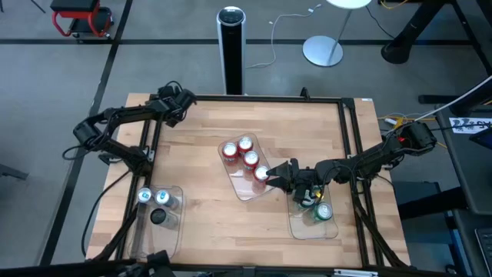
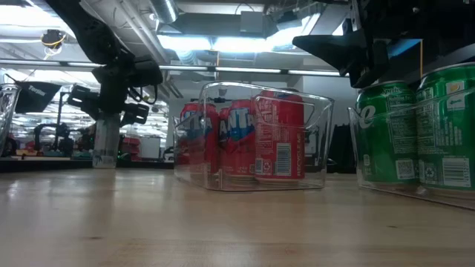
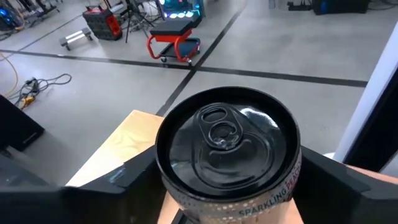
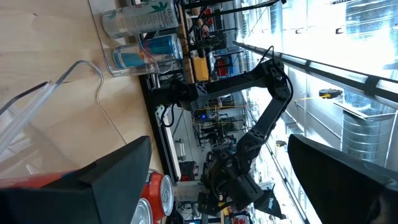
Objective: Sort soda cans
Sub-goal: Put the white-pink soda can into the left transparent bin
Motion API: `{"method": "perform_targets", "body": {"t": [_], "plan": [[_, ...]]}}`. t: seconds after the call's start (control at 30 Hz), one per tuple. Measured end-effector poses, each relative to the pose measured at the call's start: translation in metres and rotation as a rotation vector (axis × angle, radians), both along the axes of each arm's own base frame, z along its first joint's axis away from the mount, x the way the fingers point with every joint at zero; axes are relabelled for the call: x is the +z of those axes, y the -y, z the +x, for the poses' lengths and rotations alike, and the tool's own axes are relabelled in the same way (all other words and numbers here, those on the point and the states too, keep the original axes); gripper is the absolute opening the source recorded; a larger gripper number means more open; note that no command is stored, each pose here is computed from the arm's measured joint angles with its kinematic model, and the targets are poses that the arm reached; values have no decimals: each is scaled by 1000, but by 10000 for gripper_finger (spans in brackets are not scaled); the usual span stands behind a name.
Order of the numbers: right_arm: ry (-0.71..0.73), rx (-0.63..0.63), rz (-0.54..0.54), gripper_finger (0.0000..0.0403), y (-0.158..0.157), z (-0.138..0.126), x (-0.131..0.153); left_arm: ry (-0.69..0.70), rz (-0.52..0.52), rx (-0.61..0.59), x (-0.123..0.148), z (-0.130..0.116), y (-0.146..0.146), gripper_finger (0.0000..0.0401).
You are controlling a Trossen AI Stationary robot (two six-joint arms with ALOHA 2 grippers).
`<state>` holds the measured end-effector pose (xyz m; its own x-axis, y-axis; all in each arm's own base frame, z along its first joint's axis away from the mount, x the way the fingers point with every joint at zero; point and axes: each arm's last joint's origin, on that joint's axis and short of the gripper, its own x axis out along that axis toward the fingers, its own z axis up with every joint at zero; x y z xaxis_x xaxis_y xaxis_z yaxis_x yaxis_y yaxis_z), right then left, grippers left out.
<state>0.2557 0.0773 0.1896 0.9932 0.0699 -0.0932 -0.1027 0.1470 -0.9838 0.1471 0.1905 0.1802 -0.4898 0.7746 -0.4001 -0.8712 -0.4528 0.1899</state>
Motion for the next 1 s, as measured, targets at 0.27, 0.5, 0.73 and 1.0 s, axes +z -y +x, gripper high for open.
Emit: {"method": "perform_targets", "body": {"t": [0.27,0.5,0.73,1.0], "plan": [[0,1,0,376,0,0,0,-9,-2,8,-3,1,-1,258],[0,2,1,376,0,0,0,-31,-27,-59,0,7,6,256],[0,1,5,376,0,0,0,-15,-43,-193,19,13,23,253],[-1,1,8,376,0,0,0,-2,-40,-415,42,24,50,253]]}}
